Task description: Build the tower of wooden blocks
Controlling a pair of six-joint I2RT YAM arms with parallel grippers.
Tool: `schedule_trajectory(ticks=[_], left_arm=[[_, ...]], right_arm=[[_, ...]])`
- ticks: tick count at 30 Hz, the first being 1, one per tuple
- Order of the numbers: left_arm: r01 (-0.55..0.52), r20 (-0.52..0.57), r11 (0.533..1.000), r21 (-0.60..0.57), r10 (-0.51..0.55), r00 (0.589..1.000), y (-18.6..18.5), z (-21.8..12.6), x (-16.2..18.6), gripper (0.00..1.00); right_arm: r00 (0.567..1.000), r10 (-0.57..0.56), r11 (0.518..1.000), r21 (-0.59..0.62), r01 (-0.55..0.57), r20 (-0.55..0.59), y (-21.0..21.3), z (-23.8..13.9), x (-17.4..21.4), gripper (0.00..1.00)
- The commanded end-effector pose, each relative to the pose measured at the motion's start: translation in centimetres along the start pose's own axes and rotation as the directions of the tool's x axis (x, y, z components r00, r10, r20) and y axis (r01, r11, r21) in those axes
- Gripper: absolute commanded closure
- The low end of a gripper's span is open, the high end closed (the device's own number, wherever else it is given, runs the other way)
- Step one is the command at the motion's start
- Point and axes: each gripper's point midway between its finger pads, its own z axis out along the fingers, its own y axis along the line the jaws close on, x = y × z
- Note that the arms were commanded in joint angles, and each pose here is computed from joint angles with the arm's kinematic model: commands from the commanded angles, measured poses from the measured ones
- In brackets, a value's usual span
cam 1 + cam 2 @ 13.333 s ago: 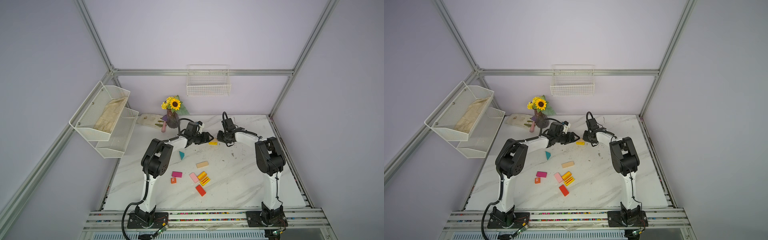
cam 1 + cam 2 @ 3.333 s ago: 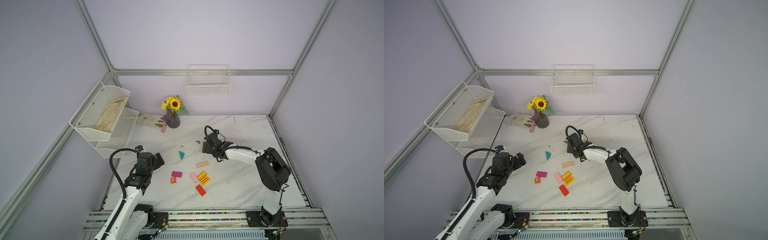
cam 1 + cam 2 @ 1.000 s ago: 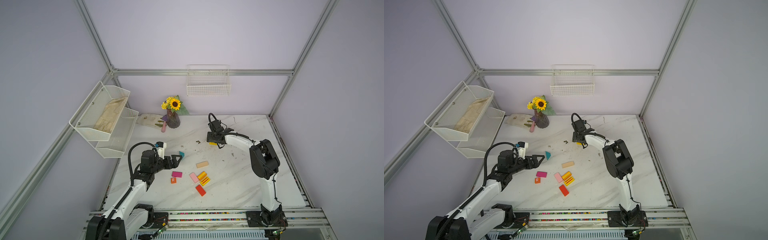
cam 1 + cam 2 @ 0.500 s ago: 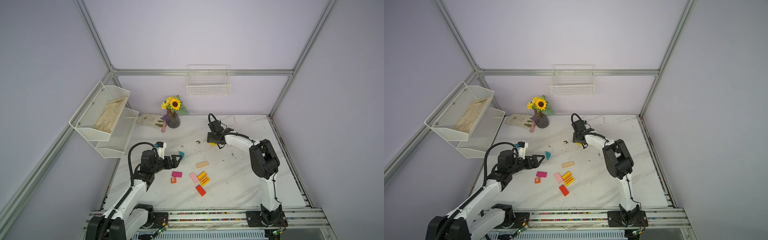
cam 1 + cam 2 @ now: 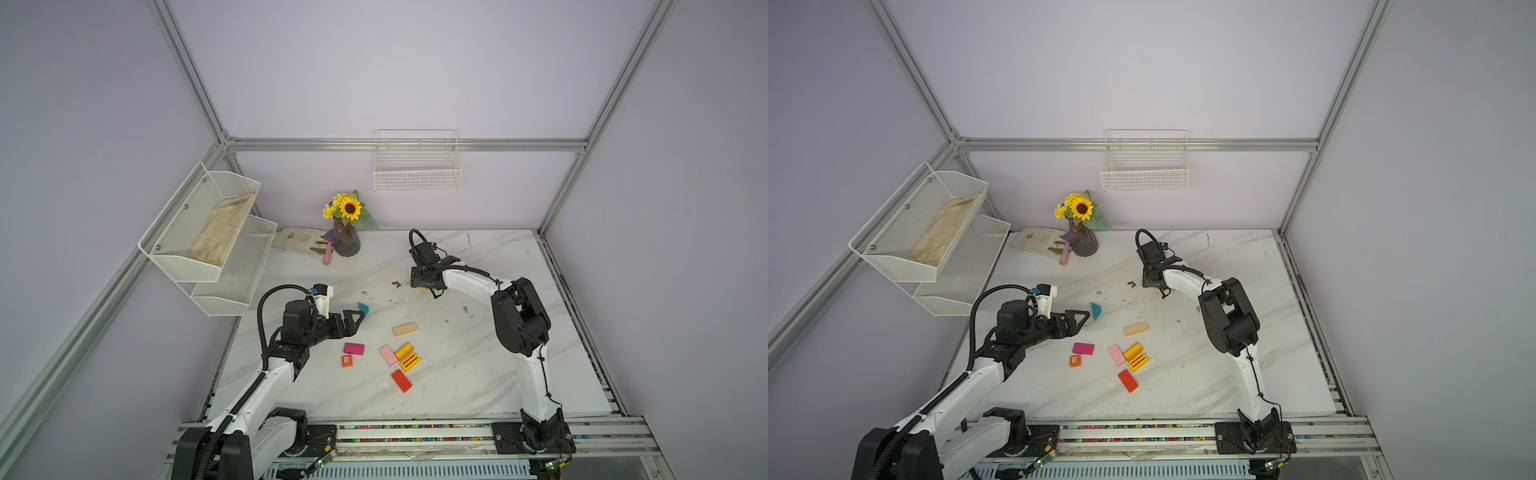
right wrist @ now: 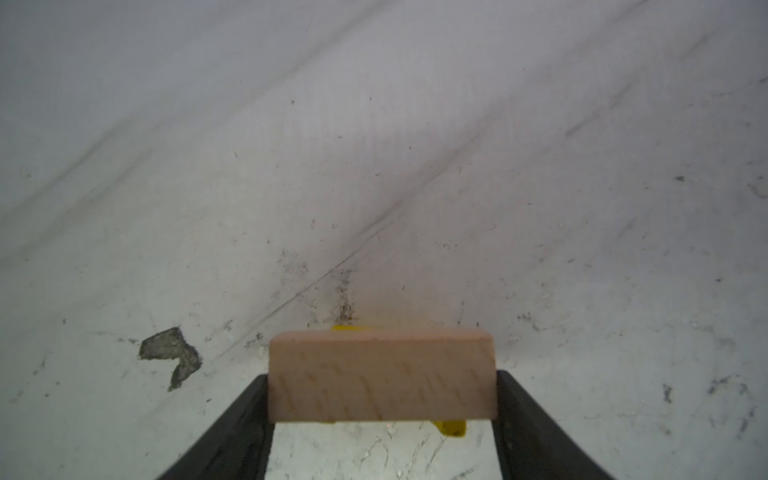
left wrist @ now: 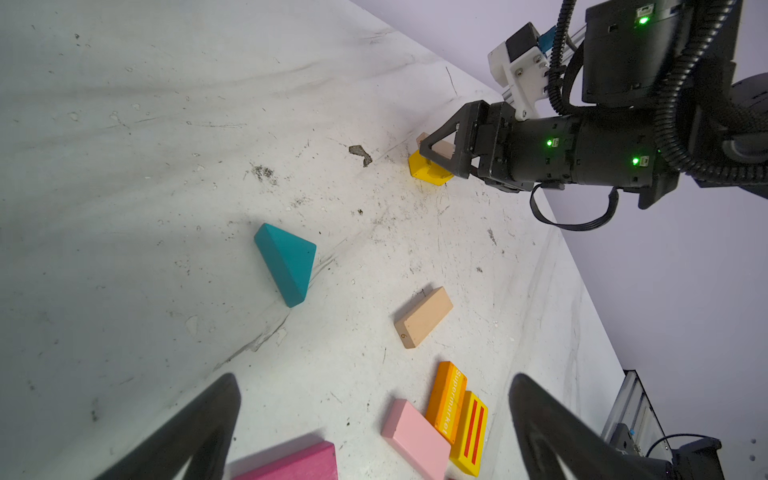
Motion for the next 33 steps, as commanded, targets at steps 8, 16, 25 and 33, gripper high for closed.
schedule_trajectory(ticks=[8,16,25,33], left_arm=[[-0.035,0.024,0.999,0.012,0.035,0.999,-0.31,-0.07,-0.71,0.0],[-0.033,0.023,0.999,0.011,0.033,0.999,-0.28,-0.01,-0.74,0.0],[-0.033,0.022,0.999,0.01,0.033,0.999,-0.24,-0.01,-0.71,0.0],[-0.033,0.022,0.999,0.01,0.033,0.999,-0.24,-0.01,-0.72,0.0]], right_arm=[[1.0,-0.003,0.998,0.067,0.004,-0.015,-0.63,-0.01,0.54,0.26],[1.0,0.002,0.997,0.071,-0.001,-0.008,-0.71,-0.52,0.78,0.26],[1.0,0.009,0.997,0.073,-0.008,-0.01,-0.8,-0.67,0.93,0.26],[1.0,0.015,0.998,0.057,-0.014,-0.015,-0.62,-0.75,1.11,0.25]])
